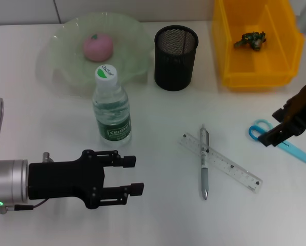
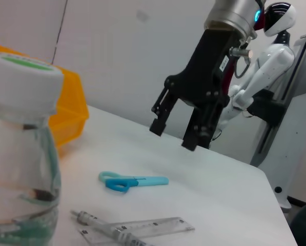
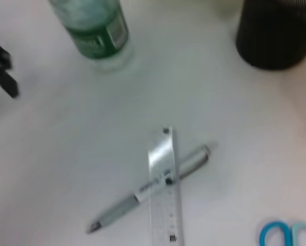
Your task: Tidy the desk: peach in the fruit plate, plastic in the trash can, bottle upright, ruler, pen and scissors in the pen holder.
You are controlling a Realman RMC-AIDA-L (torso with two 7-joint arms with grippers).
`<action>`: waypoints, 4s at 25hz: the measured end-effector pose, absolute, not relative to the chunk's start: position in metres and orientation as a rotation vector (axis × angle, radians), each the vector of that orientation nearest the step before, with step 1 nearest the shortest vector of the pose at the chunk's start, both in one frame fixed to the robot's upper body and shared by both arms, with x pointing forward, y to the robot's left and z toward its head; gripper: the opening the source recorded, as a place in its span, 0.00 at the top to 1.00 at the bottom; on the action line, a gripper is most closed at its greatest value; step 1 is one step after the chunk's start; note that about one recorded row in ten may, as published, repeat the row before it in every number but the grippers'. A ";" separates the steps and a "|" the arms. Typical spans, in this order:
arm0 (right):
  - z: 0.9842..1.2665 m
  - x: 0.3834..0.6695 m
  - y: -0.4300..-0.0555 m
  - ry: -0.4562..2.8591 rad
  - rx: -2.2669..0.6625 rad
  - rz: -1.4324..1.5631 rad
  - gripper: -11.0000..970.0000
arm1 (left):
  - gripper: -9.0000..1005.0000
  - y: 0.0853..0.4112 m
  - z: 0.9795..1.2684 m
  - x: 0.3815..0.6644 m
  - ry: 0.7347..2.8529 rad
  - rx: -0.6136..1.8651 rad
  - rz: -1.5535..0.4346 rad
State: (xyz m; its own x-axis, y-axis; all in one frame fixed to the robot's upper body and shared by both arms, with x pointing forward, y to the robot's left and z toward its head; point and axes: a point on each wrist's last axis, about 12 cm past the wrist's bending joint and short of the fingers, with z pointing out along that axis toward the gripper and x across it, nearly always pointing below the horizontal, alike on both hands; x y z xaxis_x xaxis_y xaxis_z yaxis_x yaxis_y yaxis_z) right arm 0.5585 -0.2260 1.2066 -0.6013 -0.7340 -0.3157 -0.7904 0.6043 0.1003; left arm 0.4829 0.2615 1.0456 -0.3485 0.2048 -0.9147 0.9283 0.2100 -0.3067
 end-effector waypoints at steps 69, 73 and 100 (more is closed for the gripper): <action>1.122 0.581 -0.241 2.697 -1.194 0.093 0.61 | 0.34 0.257 1.043 0.496 1.780 1.038 -1.137; 1.122 0.581 -0.241 2.693 -1.191 0.089 0.65 | 0.34 0.256 1.044 0.497 1.781 1.037 -1.139; 1.174 0.575 -0.290 2.357 -0.876 0.533 0.78 | 0.34 0.258 1.045 0.497 1.783 1.034 -1.136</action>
State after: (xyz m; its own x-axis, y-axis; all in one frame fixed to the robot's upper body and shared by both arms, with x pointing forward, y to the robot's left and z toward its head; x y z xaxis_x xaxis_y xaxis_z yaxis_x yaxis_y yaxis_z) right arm 0.5754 -0.2897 1.1737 -0.6274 -0.4636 -0.6256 -0.6877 0.7068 0.1659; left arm 0.4974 0.2579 1.0445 -0.3756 0.2254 -0.8990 0.9100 0.2733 -0.3117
